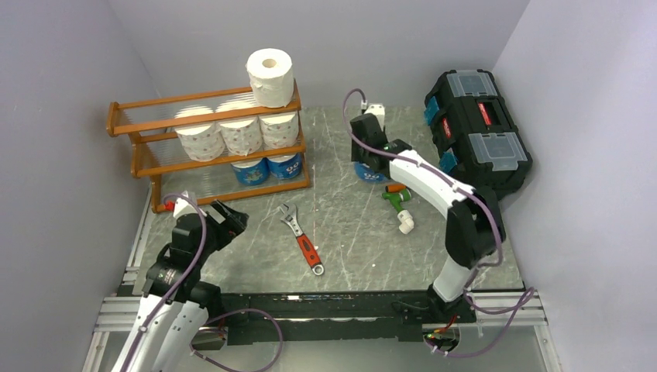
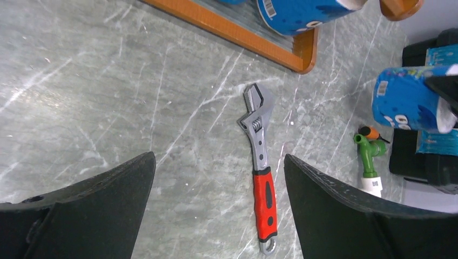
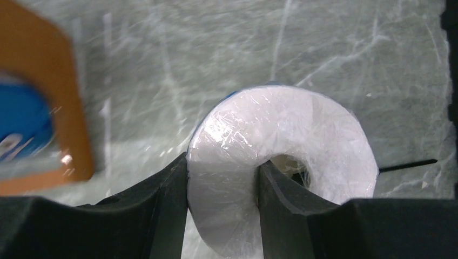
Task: Place and organize the paper towels onto the shelf
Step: Pick up the paper towel from the center of the board, then place the paper towel at the center of the board.
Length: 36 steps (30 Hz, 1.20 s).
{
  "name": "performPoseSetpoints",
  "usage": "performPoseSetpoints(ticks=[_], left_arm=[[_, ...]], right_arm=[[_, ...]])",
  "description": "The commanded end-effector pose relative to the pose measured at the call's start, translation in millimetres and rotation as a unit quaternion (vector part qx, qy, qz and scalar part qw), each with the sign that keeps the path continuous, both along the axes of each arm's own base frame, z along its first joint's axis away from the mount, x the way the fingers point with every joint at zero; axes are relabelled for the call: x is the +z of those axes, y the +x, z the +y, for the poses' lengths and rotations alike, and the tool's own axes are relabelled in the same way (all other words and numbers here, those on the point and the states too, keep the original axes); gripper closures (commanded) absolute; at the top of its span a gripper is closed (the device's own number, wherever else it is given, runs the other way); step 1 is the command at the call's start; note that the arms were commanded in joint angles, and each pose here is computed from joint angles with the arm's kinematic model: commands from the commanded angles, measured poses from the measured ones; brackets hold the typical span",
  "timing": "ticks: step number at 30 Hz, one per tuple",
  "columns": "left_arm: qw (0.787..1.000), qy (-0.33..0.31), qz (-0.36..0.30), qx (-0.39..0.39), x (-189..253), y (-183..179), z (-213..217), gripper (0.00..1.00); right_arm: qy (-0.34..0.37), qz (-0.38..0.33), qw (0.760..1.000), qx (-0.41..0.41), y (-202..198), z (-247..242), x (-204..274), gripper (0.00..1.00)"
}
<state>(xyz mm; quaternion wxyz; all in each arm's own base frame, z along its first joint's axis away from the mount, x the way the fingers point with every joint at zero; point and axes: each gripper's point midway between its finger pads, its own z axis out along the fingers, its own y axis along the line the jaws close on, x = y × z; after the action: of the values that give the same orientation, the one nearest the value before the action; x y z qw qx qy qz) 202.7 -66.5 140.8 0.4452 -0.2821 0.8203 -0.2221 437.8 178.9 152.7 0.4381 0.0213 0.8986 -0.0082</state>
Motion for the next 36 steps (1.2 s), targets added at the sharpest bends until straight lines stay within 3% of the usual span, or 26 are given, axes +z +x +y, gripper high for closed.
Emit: performPoseSetpoints(ticks=[1, 7, 14, 21, 30, 36], left_arm=[[0.999, 0.032, -0.022, 0.027, 26.8, 2.0, 15.9, 0.04], [0.996, 0.051, -0.016, 0.073, 43.7, -6.7, 35.3, 0.01], [0.995, 0.057, -0.062, 0.059, 69.0, -6.1, 35.1, 0.01], [0.997, 0.05, -0.055, -0.012, 73.0, 0.8, 10.2, 0.01], [0.993, 0.008, -0.023, -0.115, 47.0, 12.4, -33.6, 0.01], [0.99, -0.005, -0.008, -0.141, 35.5, 17.5, -48.9, 0.01]], right_arm=[[0.012, -0.064, 0.997, 0.033, -38.7, 25.8, 52.9, 0.69], [-0.013, -0.058, 0.993, 0.1, -106.7, 47.8, 40.2, 0.69], [-0.014, -0.058, 0.981, 0.186, -158.9, 81.8, 31.7, 0.69], [-0.027, -0.045, 0.969, 0.243, -171.6, 104.8, 20.3, 0.69], [-0.039, -0.005, 0.959, 0.282, -181.9, 112.0, -10.3, 0.67], [-0.044, 0.017, 0.956, 0.291, -186.1, 114.6, -30.8, 0.65]])
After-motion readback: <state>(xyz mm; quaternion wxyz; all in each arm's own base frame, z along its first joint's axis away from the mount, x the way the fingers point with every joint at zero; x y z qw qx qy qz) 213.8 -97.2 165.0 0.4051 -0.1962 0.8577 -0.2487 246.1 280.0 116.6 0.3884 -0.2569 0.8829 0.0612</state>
